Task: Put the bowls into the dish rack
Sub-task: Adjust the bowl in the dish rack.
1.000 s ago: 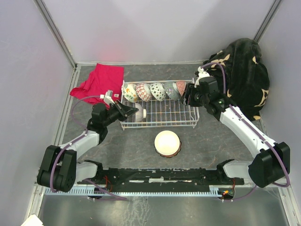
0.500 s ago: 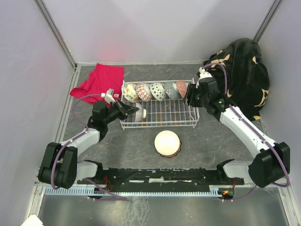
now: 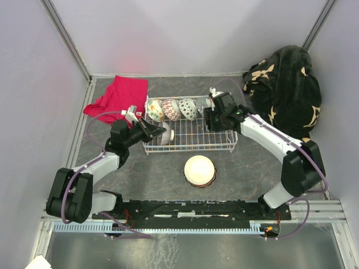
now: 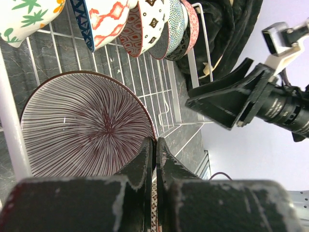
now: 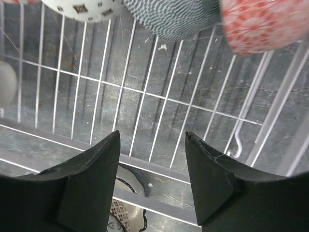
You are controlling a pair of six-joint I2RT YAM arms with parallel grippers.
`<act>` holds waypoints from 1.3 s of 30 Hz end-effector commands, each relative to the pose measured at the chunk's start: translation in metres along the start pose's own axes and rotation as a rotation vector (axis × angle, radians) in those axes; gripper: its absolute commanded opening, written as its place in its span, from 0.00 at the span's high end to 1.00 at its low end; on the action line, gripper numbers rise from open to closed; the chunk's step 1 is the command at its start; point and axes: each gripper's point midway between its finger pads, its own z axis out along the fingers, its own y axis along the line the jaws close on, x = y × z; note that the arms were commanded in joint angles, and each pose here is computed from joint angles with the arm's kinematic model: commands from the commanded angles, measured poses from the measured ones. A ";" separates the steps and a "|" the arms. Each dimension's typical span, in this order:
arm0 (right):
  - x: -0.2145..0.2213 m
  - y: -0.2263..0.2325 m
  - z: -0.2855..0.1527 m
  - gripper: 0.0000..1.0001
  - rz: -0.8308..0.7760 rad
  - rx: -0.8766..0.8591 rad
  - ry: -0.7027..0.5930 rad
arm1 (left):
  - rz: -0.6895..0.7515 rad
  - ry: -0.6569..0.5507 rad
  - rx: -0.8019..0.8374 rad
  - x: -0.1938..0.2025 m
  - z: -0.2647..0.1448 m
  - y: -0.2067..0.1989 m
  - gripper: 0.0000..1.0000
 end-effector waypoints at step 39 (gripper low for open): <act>0.022 0.034 0.022 0.33 -0.193 0.054 0.025 | -0.043 0.040 -0.132 0.020 -0.018 0.040 0.97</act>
